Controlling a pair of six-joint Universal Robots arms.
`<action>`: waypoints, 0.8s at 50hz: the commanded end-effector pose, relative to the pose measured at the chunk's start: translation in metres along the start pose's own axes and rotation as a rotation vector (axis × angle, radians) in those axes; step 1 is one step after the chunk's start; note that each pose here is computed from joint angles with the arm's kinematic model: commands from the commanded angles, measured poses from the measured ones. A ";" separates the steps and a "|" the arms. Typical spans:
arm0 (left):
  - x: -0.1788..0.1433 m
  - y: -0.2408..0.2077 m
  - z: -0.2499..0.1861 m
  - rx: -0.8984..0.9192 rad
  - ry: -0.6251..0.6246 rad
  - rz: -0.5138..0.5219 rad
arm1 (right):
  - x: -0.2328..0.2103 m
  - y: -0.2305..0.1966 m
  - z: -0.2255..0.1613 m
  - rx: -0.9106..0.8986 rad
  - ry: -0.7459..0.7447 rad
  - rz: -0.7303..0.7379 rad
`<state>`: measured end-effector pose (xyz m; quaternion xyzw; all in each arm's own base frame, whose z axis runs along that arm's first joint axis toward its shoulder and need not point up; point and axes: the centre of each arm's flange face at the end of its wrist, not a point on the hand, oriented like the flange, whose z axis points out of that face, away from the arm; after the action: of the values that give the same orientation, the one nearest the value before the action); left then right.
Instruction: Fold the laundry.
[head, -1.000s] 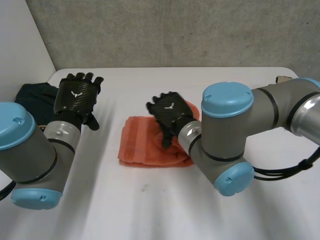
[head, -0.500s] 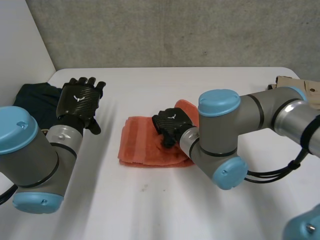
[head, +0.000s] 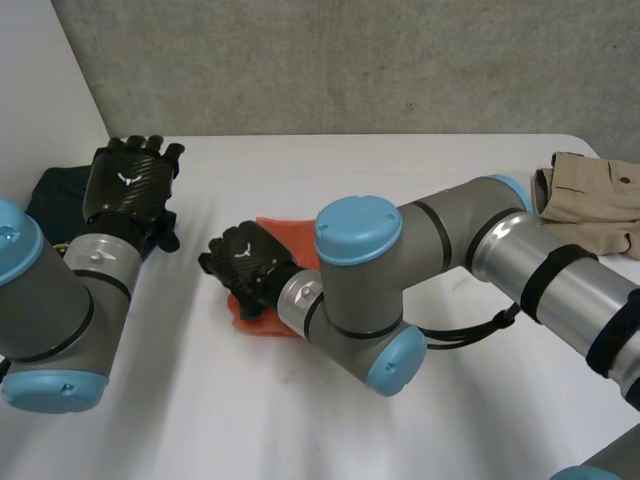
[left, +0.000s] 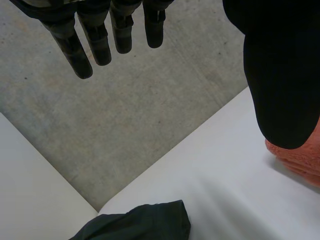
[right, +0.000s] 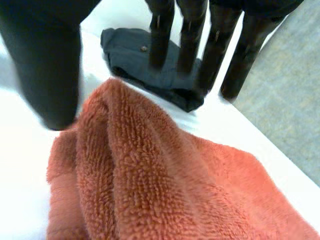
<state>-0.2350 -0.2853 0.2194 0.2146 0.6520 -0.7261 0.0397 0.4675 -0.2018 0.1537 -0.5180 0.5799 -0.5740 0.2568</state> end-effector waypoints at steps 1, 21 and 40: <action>0.003 -0.007 0.006 0.030 0.010 -0.004 | 0.033 -0.013 -0.017 -0.042 0.210 0.095; 0.081 0.038 0.028 -0.310 0.395 -0.227 | 0.106 0.030 -0.038 -0.215 0.393 0.479; 0.072 0.052 0.030 -0.393 0.382 -0.089 | 0.104 0.050 -0.027 -0.352 0.348 0.356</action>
<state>-0.2927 -0.3068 0.1403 0.2739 0.7950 -0.5306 -0.1066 0.3942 -0.2958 0.1261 -0.3218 0.8030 -0.4728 0.1676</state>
